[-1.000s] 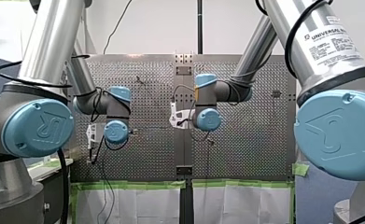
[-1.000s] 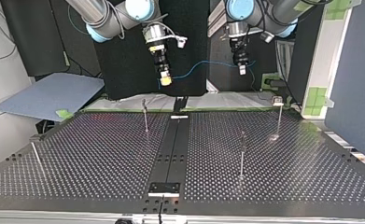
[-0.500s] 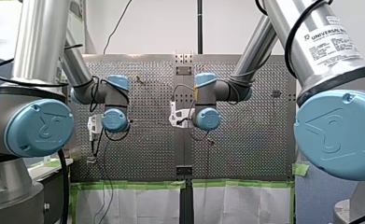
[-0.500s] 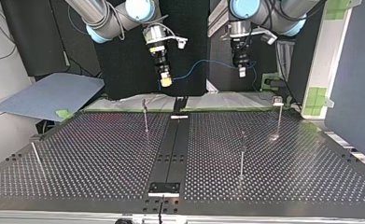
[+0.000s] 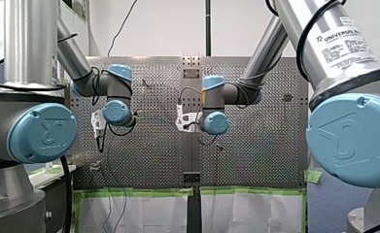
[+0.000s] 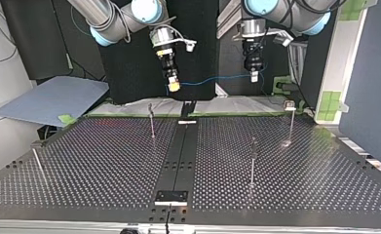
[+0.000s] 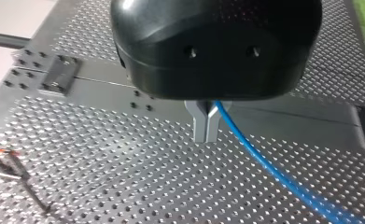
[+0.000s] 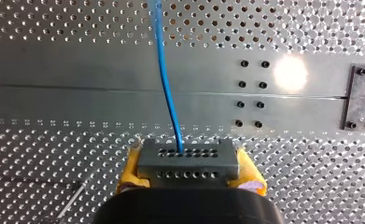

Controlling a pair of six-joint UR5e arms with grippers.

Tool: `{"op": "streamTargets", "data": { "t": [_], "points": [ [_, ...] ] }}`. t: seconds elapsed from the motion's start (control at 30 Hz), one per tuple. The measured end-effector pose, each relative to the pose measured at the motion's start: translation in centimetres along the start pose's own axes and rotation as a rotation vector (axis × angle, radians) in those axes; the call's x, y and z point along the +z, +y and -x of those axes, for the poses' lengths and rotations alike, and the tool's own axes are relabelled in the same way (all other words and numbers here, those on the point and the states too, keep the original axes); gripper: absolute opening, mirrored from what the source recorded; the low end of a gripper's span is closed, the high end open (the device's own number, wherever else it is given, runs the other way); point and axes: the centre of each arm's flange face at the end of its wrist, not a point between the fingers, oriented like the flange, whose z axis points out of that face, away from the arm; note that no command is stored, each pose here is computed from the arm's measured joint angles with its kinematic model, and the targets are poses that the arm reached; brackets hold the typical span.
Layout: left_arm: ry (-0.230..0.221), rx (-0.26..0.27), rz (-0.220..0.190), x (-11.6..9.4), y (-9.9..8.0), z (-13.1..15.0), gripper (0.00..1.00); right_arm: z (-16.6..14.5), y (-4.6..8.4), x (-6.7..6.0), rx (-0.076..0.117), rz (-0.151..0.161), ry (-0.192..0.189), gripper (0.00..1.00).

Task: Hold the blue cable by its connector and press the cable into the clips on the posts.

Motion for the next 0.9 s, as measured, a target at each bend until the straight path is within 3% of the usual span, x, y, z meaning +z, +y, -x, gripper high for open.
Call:
{"op": "streamTargets", "data": {
  "t": [0.2,0.37,0.6,0.77,0.9],
  "points": [
    [-0.012,-0.049,-0.023,0.1,-0.5,1.9,0.00,-0.6,-0.1,0.6,0.002,-0.004,0.009,0.00],
    [0.009,-0.073,-0.033,0.4,-0.6,1.7,0.00,-1.3,-0.3,1.3,0.003,-0.009,0.016,0.00],
    [-0.013,-0.108,-0.033,0.7,-0.7,3.6,0.00,-2.0,-0.5,1.9,-0.001,-0.018,0.024,0.00],
    [0.016,-0.132,-0.049,1.6,-1.2,3.9,0.00,-2.5,-0.7,2.3,-0.005,-0.023,0.025,0.00],
    [0.004,-0.152,-0.029,2.3,-1.1,5.2,0.00,-2.6,-0.8,2.3,-0.007,-0.025,0.026,0.00]
  ]
}}
